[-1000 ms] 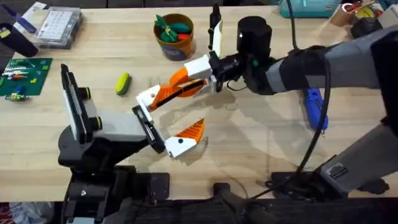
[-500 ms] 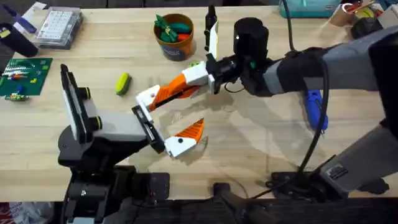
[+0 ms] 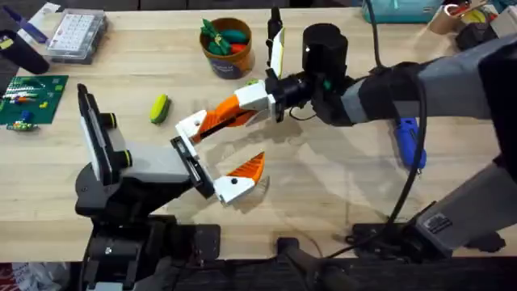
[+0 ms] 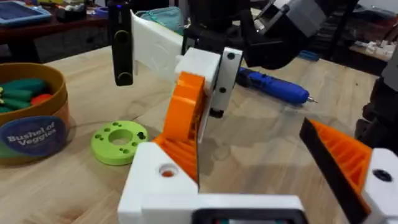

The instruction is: Pick up the gripper from the table and insert it into the empty holder that is missing its gripper. Then pick up a screw, insert it into the mounting hole, and use the screwdriver to tighten it. Finally, clean up the table by picking up the vegetable and placing it into the bucket.

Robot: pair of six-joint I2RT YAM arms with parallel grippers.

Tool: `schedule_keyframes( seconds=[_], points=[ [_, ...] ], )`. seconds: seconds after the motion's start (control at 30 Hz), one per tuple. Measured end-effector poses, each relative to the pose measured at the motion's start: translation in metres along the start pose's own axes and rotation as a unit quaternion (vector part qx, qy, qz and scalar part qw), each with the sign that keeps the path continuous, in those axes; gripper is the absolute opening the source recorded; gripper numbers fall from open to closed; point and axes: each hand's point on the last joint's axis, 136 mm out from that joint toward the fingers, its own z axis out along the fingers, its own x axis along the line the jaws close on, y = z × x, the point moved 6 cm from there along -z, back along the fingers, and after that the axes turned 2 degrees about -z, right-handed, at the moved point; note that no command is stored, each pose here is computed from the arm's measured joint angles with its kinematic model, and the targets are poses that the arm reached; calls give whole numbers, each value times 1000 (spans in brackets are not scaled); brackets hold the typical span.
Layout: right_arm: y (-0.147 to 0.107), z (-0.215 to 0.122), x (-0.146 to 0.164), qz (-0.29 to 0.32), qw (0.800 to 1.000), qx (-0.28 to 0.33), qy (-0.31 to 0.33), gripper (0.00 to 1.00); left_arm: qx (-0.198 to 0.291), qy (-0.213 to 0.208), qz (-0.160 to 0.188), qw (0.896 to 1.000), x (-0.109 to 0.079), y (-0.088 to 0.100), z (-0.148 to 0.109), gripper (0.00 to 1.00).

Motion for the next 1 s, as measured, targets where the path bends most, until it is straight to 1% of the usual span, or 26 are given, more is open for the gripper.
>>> schedule_keyframes(
  seconds=[0.17,0.27,0.4,0.5,0.77,0.8,0.83,1.0],
  points=[
    [1,1,-1,3,1000,-4,-2,82,0,3,0,1000,1,0,0,987],
    [1,3,-1,5,1000,-10,-4,142,-1,6,0,1000,1,0,0,987],
    [3,5,-2,5,1000,-20,-9,174,-1,5,-1,1000,1,0,0,988],
    [3,5,-2,5,1000,-22,-9,156,-1,5,-2,1000,1,0,0,988],
    [4,5,-1,3,1000,-25,-9,38,-1,5,-8,1000,1,0,0,986],
    [4,5,-1,5,1000,-26,-9,51,-1,6,-8,1000,1,0,0,986],
    [5,6,-1,8,1000,-28,-10,15,-1,7,-9,1000,2,0,0,987],
    [5,6,-2,8,999,-29,-10,10,-1,8,-9,1000,2,0,0,987]
  ],
)
